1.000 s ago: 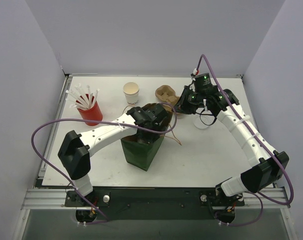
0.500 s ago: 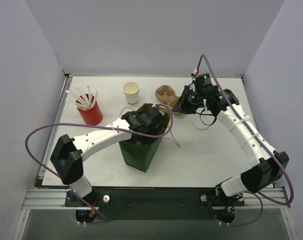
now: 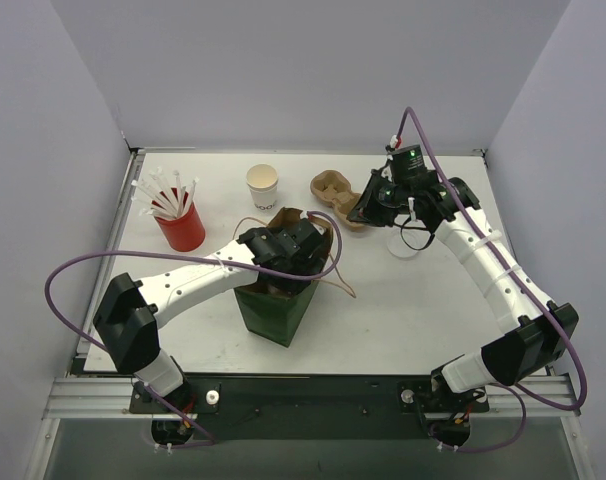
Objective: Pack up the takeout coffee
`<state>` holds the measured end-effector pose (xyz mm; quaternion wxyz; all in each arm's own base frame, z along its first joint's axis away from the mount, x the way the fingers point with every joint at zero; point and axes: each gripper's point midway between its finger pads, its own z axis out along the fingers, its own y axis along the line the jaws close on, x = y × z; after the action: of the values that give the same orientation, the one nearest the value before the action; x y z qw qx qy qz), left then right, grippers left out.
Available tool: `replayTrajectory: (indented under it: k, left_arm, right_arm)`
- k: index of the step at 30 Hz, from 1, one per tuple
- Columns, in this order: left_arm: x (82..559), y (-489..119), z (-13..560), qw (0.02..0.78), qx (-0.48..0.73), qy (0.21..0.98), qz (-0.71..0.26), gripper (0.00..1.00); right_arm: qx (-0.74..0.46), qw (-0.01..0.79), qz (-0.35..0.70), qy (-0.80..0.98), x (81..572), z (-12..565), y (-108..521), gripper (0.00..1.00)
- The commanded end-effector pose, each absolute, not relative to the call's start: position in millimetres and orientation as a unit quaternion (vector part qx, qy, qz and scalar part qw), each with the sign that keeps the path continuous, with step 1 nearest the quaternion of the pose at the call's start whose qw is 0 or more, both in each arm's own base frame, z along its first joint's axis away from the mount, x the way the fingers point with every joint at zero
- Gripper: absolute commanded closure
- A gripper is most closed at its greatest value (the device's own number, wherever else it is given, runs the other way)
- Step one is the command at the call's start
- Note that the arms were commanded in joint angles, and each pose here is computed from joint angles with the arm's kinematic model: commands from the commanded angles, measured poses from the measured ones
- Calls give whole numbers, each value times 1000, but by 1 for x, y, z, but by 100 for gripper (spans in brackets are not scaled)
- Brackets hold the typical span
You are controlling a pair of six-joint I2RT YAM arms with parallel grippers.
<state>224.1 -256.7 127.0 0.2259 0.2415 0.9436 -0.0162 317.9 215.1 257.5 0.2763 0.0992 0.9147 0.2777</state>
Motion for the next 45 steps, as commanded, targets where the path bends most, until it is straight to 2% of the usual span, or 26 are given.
replayTrajectory:
  k: [1,10,27,35,38,40,45]
  left_arm:
    - [205,-231,102,163,256,952,36,69]
    - [209,-236,109,168,259,951,30,66]
    - [209,-240,109,163,263,951,26,65]
    - [206,-240,108,159,264,951,22,65]
    - [204,-239,107,156,264,951,22,66]
    - [202,-238,105,151,267,952,22,66]
    - [196,-235,98,132,272,953,24,66]
  right_arm:
    - [78,302,306,900,318,283,223,96]
    - [47,309,356,881,311,295,240,78]
    - [-13,271,377,886,291,278,263,74]
    - [-20,264,347,899,294,268,264,82]
    - [-18,268,338,902,297,267,263,90]
    - [-17,273,333,902,299,270,262,99]
    - [-9,309,310,899,302,284,252,100]
